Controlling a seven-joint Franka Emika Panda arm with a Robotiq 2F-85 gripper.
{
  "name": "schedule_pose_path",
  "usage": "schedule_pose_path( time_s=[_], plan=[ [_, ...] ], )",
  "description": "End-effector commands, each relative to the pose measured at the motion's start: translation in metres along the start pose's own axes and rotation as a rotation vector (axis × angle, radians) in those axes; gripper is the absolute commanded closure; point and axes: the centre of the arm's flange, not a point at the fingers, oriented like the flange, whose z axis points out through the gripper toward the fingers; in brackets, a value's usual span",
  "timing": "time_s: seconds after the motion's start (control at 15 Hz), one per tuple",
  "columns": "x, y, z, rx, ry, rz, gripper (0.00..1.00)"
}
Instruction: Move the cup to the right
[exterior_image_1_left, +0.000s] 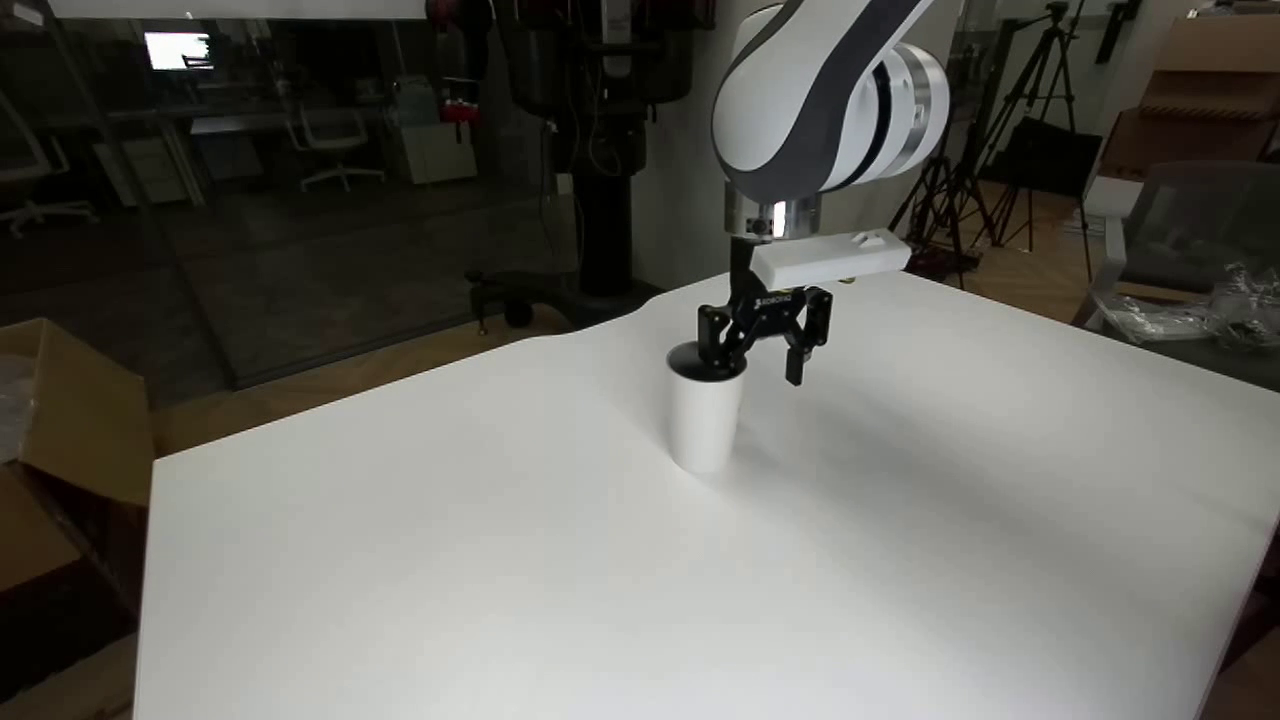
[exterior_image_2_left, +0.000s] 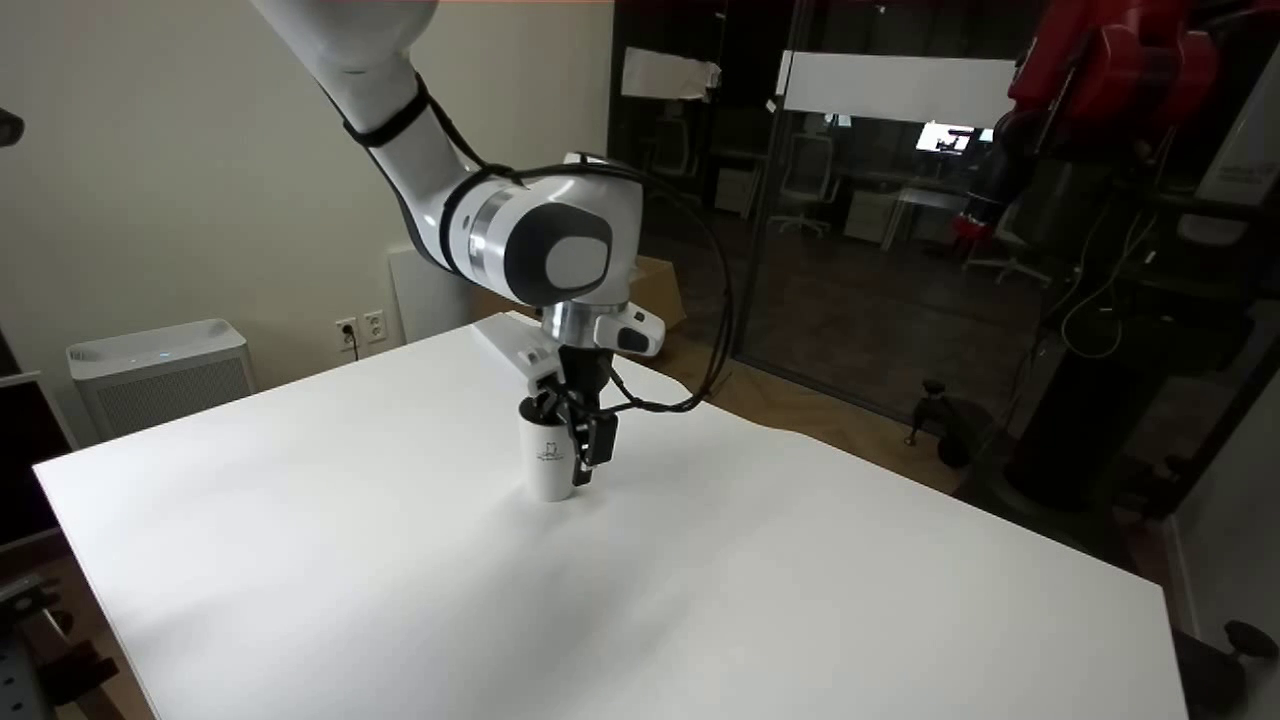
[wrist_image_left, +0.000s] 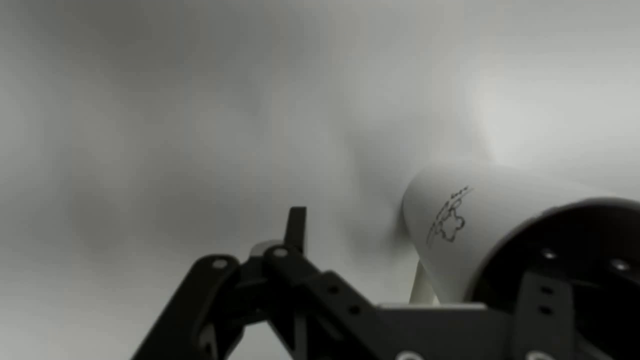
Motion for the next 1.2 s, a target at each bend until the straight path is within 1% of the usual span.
schedule_pose_path(
  time_s=[0.0,0.07,0.33,0.4,0.53,0.67,0.73,0.8,0.87,1.13],
  plan=[
    [0.011,-0.002,0.002,0.004,0.017,-0.011,0.47],
    [0.011,-0.004,0.002,0.004,0.02,-0.016,0.55],
    [0.012,-0.012,-0.001,0.002,0.026,-0.047,0.81],
    [0.012,-0.015,-0.001,0.002,0.027,-0.054,0.89],
    [0.013,-0.019,-0.002,0.002,0.03,-0.066,1.0],
    [0.013,-0.022,-0.002,0.005,0.029,-0.075,1.0],
    [0.013,-0.022,-0.001,0.009,0.028,-0.078,0.98],
    [0.013,-0.023,-0.001,0.011,0.018,-0.088,0.98],
    [0.005,-0.018,-0.001,0.007,0.022,-0.071,0.9],
    [0.006,-0.019,-0.001,0.008,0.022,-0.081,0.9]
  ],
)
